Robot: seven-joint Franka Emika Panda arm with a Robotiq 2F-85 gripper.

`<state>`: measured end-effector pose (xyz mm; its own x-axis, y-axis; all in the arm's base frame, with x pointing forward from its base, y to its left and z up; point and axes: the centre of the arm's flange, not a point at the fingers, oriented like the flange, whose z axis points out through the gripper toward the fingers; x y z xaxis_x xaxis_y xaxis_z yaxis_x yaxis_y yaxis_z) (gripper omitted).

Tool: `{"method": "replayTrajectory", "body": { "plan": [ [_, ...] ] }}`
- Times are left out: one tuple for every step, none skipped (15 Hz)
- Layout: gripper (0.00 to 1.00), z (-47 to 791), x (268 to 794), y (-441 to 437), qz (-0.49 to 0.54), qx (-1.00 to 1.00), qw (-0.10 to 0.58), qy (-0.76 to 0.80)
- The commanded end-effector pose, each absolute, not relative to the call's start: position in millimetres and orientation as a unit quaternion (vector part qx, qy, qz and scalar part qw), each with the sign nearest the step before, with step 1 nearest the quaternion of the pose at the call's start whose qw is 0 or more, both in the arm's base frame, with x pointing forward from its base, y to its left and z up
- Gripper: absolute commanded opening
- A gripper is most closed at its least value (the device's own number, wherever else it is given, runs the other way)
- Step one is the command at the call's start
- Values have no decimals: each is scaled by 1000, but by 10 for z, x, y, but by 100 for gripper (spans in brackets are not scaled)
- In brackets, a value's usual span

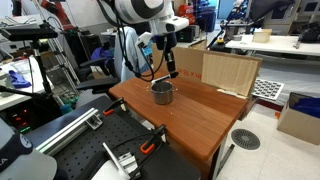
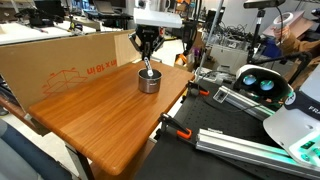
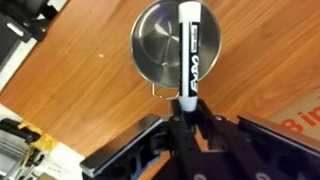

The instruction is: Place the marker in the silver pot

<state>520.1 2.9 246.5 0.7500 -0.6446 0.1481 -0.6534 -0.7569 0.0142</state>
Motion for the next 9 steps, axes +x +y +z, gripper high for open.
{"method": "replayTrajectory", "body": {
  "plan": [
    [5,2469,5100,26,83,933,49,-347],
    [5,2452,5093,19,89,933,57,-345],
    [5,2436,5086,10,92,933,63,-343],
    [5,2424,5081,2,93,932,67,-343],
    [5,2413,5077,-8,98,932,72,-343],
    [5,2407,5076,-13,102,931,75,-343],
    [5,2401,5077,-14,104,931,76,-342],
    [5,2392,5080,-8,105,931,78,-342],
    [5,2379,5085,3,105,931,80,-340]
  ]
}}
